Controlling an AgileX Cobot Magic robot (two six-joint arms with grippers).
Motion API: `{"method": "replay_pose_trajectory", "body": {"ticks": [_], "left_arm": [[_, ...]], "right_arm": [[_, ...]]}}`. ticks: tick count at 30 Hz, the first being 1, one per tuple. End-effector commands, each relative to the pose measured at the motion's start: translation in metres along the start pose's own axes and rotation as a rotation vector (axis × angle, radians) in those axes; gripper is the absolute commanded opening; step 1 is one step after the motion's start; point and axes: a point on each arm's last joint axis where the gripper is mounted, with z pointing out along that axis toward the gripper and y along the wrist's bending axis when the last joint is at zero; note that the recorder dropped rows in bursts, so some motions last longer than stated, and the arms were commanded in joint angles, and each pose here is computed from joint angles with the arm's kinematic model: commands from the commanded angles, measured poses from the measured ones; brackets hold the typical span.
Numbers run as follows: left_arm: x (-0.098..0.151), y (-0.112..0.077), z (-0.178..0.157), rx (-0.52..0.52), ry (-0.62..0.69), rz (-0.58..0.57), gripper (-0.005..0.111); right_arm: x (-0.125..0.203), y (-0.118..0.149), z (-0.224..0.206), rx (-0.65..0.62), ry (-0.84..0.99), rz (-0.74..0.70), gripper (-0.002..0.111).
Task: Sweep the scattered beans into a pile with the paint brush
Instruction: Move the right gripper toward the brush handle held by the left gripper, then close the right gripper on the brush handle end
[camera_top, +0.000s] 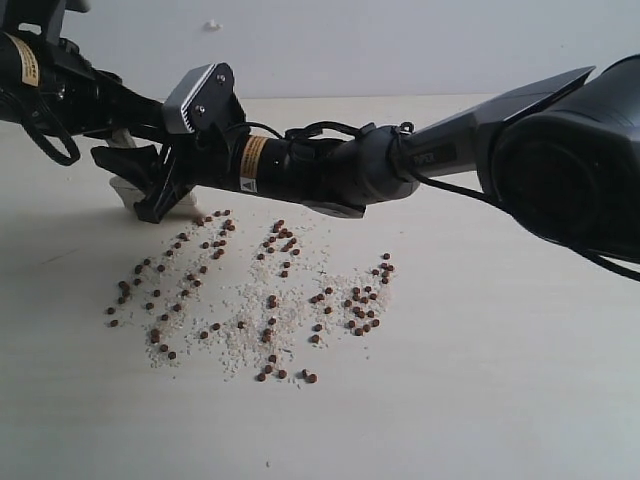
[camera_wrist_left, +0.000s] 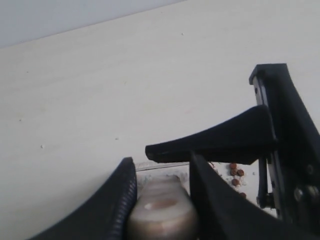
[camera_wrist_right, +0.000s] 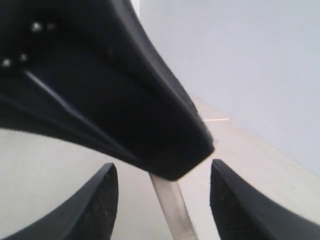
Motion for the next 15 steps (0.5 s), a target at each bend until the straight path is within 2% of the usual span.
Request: {"method": "replay_pose_trajectory", "body": {"ticks": [1, 7, 15], "left_arm": [[-0.005, 0.0, -0.004, 0.006, -0.026, 0.007, 0.0], [-0.005, 0.0, -0.004, 0.006, -0.026, 0.007, 0.0], [-0.005, 0.0, -0.004, 0.005, -0.024, 0.007, 0.0]], "right_arm": [[0.002, -0.002, 0.001, 0.022, 0.032, -0.002, 0.051], [0.003, -0.004, 0.0, 0.033, 0.17, -0.022, 0.051], [-0.012, -0.003, 0.0, 0.007, 0.169, -0.044, 0.051]]}}
